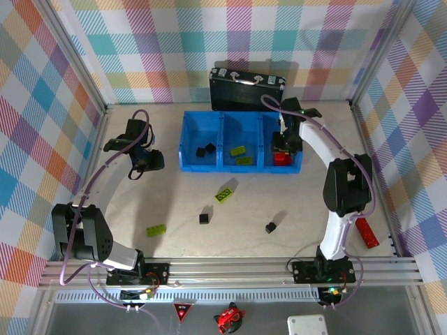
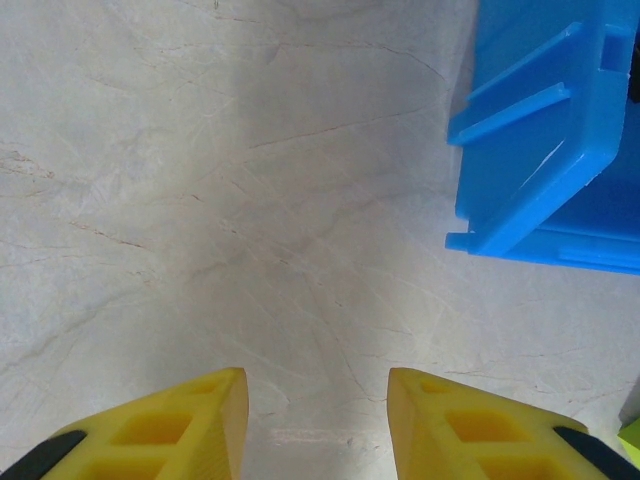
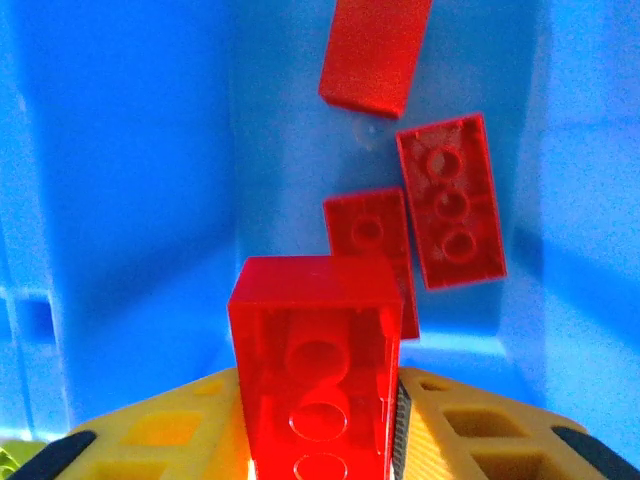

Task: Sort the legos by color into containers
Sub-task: Place the lego in the container.

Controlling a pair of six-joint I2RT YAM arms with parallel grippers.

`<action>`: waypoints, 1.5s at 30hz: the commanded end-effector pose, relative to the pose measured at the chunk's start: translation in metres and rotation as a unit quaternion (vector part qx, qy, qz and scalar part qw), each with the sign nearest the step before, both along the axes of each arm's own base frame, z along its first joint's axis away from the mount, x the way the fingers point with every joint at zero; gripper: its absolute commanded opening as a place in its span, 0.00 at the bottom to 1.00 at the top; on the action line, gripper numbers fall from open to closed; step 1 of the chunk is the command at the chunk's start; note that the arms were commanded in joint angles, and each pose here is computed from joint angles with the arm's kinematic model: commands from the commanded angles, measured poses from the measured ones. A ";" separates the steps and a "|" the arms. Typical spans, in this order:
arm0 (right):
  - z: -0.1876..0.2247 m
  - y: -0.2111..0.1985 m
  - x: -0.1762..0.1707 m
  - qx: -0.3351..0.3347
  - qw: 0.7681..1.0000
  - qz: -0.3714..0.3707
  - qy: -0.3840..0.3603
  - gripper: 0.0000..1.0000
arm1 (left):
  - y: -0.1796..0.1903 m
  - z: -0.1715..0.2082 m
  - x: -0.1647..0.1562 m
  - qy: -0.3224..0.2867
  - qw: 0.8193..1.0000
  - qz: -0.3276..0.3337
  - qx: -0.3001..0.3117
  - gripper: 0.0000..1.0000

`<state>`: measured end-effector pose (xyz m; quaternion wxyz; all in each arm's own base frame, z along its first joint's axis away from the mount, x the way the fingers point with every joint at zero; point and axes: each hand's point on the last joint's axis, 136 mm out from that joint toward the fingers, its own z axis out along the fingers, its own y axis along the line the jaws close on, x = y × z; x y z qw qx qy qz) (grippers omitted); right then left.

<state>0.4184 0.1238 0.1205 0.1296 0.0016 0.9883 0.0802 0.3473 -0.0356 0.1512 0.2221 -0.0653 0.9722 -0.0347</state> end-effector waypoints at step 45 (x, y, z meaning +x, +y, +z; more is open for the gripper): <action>-0.012 0.012 0.039 0.052 0.998 0.001 0.038 0.47 | 0.006 -0.007 -0.002 0.013 1.000 0.002 0.001 0.40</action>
